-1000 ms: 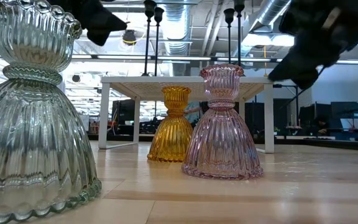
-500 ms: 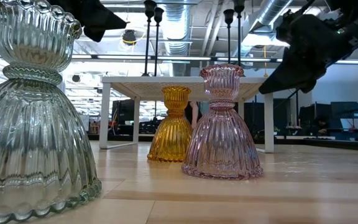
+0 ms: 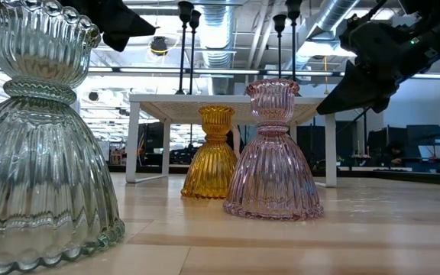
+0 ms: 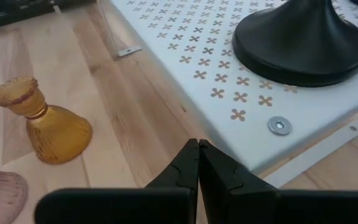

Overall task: Pick & Place candle stick holders
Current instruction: Put the purple candle holder on the shelf

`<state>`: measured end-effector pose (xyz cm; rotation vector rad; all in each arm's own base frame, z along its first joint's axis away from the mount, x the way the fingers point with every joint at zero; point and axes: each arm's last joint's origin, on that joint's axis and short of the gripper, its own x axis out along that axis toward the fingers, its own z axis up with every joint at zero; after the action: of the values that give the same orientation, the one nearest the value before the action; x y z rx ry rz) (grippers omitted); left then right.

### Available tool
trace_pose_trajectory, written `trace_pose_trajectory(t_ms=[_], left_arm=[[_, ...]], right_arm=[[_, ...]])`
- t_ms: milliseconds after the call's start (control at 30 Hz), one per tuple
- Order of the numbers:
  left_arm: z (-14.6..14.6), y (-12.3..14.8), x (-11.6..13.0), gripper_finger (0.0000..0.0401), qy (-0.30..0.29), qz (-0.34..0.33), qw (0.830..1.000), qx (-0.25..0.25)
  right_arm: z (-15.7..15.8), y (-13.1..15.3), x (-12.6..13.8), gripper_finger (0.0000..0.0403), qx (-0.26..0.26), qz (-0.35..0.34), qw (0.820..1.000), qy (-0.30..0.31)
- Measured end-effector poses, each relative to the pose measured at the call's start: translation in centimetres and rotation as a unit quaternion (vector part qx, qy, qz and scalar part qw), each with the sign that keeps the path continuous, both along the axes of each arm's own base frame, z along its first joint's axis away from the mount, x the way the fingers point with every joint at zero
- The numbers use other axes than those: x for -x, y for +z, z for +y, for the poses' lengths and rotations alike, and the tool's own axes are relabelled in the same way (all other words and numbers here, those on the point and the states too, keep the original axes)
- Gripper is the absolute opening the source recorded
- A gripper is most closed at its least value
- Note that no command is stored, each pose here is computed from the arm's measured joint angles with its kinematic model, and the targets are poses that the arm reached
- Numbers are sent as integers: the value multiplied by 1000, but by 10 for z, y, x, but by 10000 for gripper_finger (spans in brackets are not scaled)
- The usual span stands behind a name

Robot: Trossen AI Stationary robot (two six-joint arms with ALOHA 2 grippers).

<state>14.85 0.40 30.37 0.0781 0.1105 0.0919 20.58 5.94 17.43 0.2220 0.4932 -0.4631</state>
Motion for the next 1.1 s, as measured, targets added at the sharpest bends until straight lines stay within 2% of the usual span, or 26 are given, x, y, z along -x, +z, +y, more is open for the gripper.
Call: trace_pose_trajectory(t_ms=[100,200,333,467,533,833,1100], left_arm=[[0,0,0,5,-1,0,1000,0],[-2,0,0,5,-16,0,1000,5],[-15,-1,-1,5,-84,4,996,10],[-35,-4,-4,5,-145,17,989,4],[-46,-7,-5,3,-158,27,987,-1],[-103,-29,-14,3,-139,72,986,-50],[-147,-53,-27,3,-159,86,982,-57]], right_arm=[[1,0,0,0,-8,2,1000,10],[6,1,-2,0,-40,1,997,59],[18,6,-3,0,-51,-19,991,122],[26,12,-3,0,-37,-48,987,151],[29,14,-3,0,-35,-59,985,156],[43,17,3,0,-20,-83,985,151],[63,17,6,0,-24,-110,979,171]])
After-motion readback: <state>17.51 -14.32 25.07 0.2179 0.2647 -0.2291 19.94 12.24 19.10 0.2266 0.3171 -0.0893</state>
